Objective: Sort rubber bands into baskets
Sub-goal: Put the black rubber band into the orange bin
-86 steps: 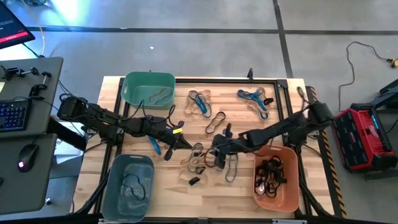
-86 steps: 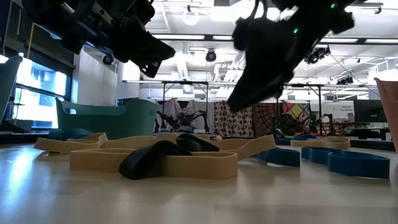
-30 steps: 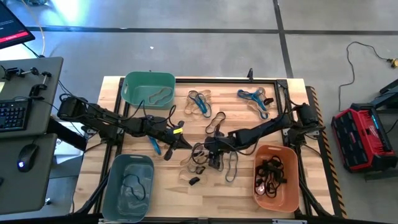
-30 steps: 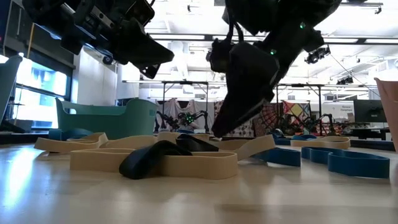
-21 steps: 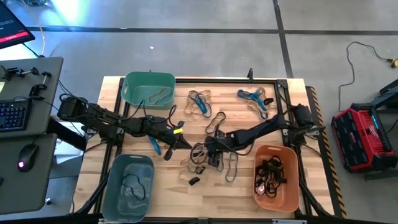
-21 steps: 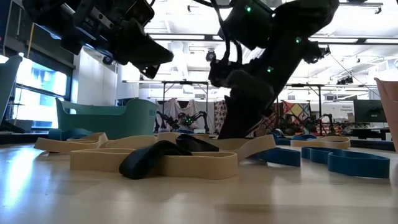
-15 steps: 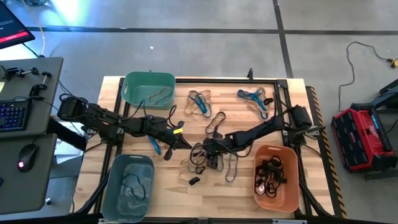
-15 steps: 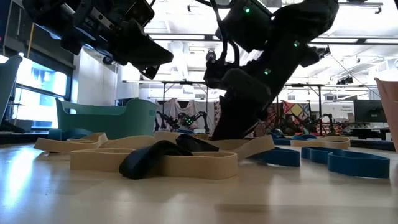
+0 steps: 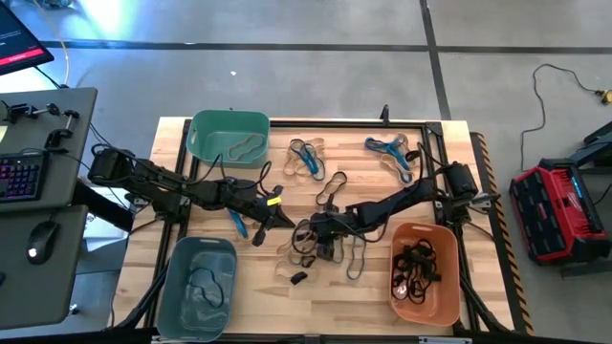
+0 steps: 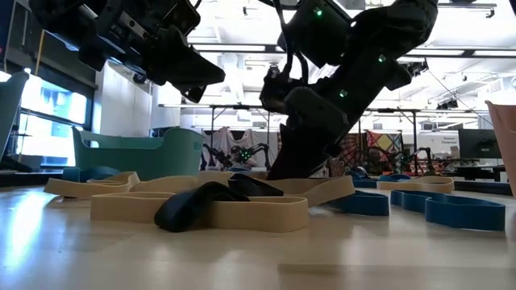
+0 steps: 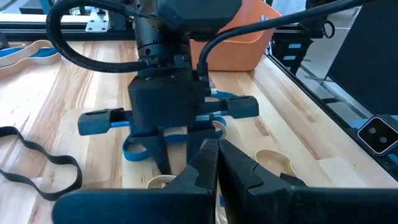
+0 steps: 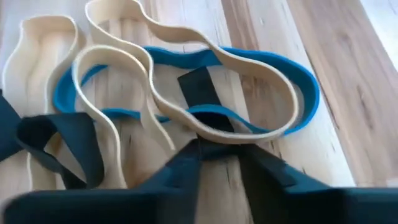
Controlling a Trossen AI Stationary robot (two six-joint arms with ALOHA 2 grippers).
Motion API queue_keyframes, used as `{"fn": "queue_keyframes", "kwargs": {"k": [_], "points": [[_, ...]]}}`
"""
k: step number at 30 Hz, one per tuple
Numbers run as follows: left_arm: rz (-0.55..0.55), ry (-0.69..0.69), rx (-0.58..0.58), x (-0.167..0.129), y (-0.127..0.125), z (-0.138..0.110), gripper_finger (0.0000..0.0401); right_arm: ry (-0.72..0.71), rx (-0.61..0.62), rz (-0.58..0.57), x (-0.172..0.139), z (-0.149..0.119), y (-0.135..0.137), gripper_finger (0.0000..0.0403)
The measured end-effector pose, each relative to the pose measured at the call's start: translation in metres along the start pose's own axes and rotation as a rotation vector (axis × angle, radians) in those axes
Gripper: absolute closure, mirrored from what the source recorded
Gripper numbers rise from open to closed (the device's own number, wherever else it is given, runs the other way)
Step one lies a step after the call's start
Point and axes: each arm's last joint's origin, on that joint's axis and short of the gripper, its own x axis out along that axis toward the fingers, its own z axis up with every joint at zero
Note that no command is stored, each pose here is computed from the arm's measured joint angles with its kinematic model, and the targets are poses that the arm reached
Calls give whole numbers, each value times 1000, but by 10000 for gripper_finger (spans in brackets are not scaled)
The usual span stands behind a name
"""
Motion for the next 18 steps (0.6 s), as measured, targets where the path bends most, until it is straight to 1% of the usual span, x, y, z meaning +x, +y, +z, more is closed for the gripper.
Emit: {"fn": "queue_keyframes", "kwargs": {"k": [2,3,8,11,18], "points": [[1,0,0,0,0,0,400,-1,-2,3,0,0,0,377],[1,0,0,0,0,0,400,-2,-2,4,-1,1,0,389],[2,-3,-4,0,0,0,400,32,22,31,-15,3,4,386],[7,-7,0,0,0,1,400,22,12,21,-33,8,9,399],[25,-10,1,0,1,1,400,33,41,-28,-78,12,18,402]]}}
